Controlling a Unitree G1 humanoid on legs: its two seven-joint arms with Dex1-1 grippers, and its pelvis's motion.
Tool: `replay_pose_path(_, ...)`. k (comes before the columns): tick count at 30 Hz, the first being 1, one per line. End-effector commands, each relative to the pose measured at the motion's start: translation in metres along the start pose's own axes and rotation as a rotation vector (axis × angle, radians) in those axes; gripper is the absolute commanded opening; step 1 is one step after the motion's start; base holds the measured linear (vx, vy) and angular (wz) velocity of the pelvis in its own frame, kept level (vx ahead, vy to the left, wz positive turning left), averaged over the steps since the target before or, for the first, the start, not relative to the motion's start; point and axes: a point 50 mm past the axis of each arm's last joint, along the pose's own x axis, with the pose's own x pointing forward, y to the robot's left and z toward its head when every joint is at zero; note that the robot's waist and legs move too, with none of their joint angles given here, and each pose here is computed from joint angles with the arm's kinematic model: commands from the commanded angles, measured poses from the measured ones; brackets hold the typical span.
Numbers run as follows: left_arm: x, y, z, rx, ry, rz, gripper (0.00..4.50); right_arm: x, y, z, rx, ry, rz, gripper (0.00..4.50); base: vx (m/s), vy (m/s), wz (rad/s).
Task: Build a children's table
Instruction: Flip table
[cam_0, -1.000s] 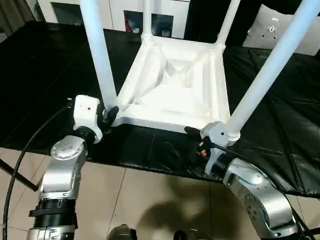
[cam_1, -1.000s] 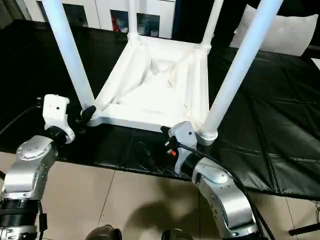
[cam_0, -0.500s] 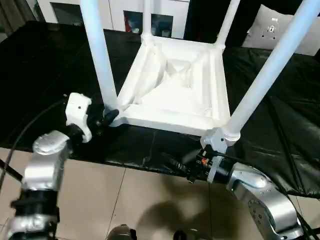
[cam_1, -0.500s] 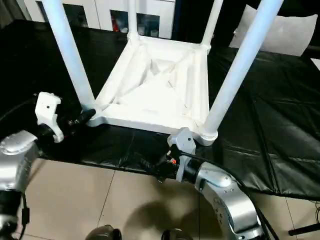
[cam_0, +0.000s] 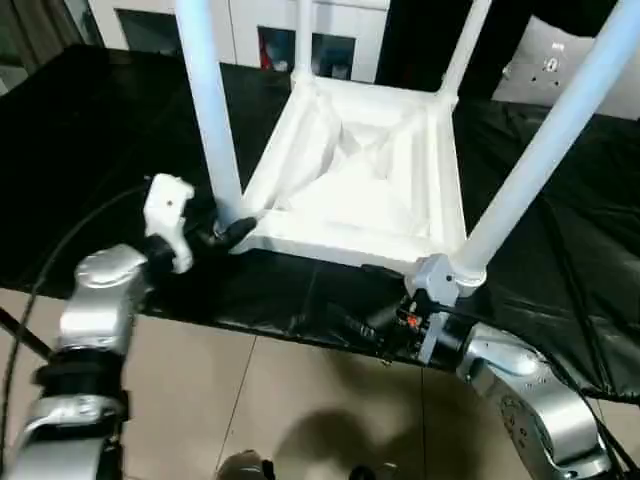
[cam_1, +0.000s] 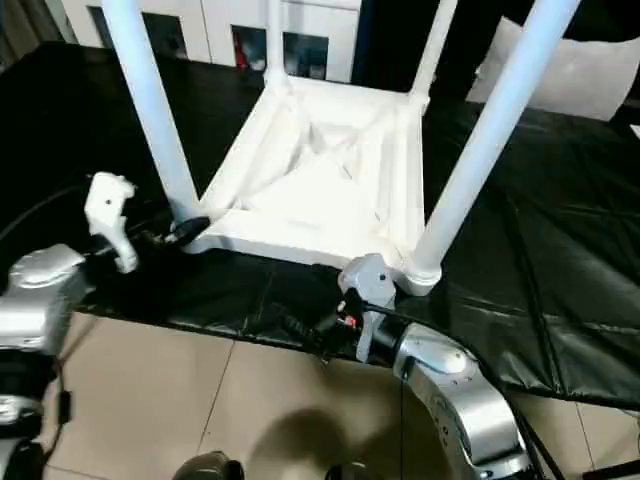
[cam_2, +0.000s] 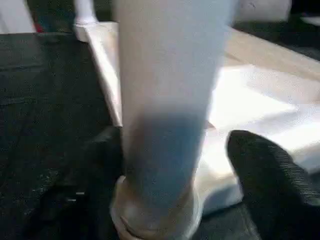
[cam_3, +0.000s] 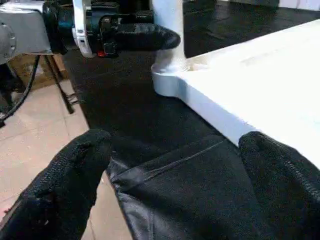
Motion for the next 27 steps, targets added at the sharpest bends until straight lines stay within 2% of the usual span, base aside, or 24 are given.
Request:
replay_pose_path(1,0.004,-0.004,-0.001,-0.006,-0.010,0.018,3.15,0.000,-0.003,0.001,-0.012,0.001,-0.021,4.50,0.000,0.000,0.00)
replay_pose_path(4,0.004,-0.005,-0.005,-0.012,-0.008,0.039,3.14,0.000,-0.002,0.000,-0.013,0.002,-0.021,4.50,0.000,0.000,0.00)
replay_pose_path(7,0.003,-0.004,-0.007,-0.002,-0.001,0.058,2.70,0.001,-0.002,0.000,-0.015,0.003,-0.022,4.50,0.000,0.000,0.00)
replay_pose_path(9,0.003,-0.004,-0.008,-0.012,-0.002,0.059,2.70,0.001,-0.002,0.000,-0.015,0.004,-0.025,4.50,0.000,0.000,0.00)
replay_pose_path(11,0.003,-0.004,-0.009,-0.020,0.003,0.074,2.26,0.002,-0.001,0.000,-0.011,0.005,-0.029,4.50,0.000,0.000,0.00)
replay_pose_path(14,0.004,-0.003,-0.010,-0.029,0.007,0.099,2.32,0.002,-0.002,-0.001,-0.006,0.009,-0.040,4.50,0.000,0.000,0.00)
replay_pose_path(18,0.007,-0.013,-0.013,-0.077,0.016,0.147,2.06,0.004,-0.002,-0.003,0.016,0.010,-0.087,4.50,0.000,0.000,0.00)
replay_pose_path(21,0.012,-0.031,-0.012,-0.242,-0.026,0.198,2.03,0.007,-0.001,-0.006,0.088,-0.007,-0.157,4.50,0.000,0.000,0.00)
replay_pose_path(22,0.013,-0.042,-0.011,-0.349,-0.053,0.256,2.02,0.010,-0.001,-0.007,0.142,-0.011,-0.207,4.50,0.000,0.000,0.00)
replay_pose_path(23,0.013,-0.045,-0.010,-0.374,-0.059,0.267,2.02,0.010,-0.001,-0.008,0.154,-0.012,-0.217,4.50,0.000,0.000,0.00)
replay_pose_path(26,0.015,-0.063,-0.006,-0.559,-0.107,0.320,2.02,0.012,-0.002,-0.007,0.228,-0.040,-0.293,4.50,0.000,0.000,0.00)
replay_pose_path(27,0.015,-0.064,-0.005,-0.571,-0.110,0.320,2.02,0.012,-0.002,-0.007,0.230,-0.041,-0.297,4.50,0.000,0.000,0.00)
